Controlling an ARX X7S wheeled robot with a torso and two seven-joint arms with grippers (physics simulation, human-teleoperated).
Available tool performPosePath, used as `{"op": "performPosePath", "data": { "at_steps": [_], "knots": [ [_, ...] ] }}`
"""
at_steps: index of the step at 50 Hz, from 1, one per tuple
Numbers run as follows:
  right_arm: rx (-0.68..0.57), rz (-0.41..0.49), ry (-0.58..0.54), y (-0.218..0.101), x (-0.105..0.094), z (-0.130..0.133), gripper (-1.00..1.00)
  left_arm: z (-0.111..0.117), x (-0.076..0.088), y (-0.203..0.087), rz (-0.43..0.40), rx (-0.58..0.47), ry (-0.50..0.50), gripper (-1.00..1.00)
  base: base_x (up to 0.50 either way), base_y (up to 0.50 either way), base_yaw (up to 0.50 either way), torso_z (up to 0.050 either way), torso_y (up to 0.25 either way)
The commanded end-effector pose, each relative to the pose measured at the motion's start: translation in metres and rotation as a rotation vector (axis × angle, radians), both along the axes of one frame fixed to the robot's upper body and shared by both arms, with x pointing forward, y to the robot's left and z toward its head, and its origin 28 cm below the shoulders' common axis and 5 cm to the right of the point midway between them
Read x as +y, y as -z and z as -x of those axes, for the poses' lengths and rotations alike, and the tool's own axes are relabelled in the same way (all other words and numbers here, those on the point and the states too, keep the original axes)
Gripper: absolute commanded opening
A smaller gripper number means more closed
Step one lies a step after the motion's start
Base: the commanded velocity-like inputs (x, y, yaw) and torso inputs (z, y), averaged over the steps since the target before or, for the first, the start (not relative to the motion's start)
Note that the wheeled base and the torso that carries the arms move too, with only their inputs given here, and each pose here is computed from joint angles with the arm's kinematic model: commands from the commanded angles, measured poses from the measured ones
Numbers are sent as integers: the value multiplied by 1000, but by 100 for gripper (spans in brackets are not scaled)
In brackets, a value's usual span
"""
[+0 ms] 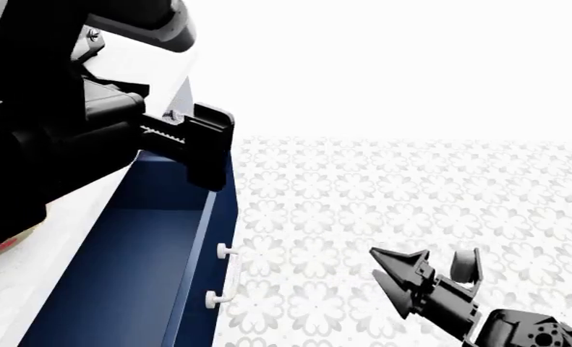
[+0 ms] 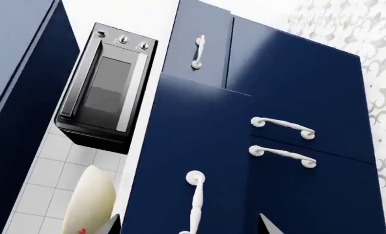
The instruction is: Place the bar in the bowl and close the drawer.
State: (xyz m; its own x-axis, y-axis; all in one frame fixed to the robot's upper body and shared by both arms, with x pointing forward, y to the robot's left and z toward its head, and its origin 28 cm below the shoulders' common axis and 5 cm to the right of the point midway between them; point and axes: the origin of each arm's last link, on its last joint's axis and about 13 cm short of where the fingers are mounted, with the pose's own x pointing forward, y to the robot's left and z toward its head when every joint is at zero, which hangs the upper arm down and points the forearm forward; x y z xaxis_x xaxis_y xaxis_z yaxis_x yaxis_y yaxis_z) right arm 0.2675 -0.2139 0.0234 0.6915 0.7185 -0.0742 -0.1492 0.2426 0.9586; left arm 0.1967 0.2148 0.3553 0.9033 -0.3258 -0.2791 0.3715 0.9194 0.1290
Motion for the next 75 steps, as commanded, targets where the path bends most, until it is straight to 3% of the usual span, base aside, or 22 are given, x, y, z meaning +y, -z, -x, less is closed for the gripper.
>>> {"op": "performPosePath", "data": {
  "at_steps": [1,6,20,42,56,75],
  "knots": [
    [47,-53,252,32,-45,24,100,-2,-18,0,-58,6,12,100,0,0,0,0,0],
    [53,-65,327,39,-58,32,100,-2,-33,-1,-115,8,9,100,0,0,0,0,0],
    [48,-93,378,41,-66,41,100,-3,-78,27,-402,50,-68,100,0,0,0,0,0],
    [51,-113,383,39,-66,40,100,14,-109,91,-752,50,56,100,0,0,0,0,0],
    [53,-119,378,30,-63,28,100,22,-120,129,-876,75,94,100,0,0,0,0,0],
    [46,-132,378,28,-64,27,100,18,-126,157,-965,125,89,100,0,0,0,0,0]
  ]
}}
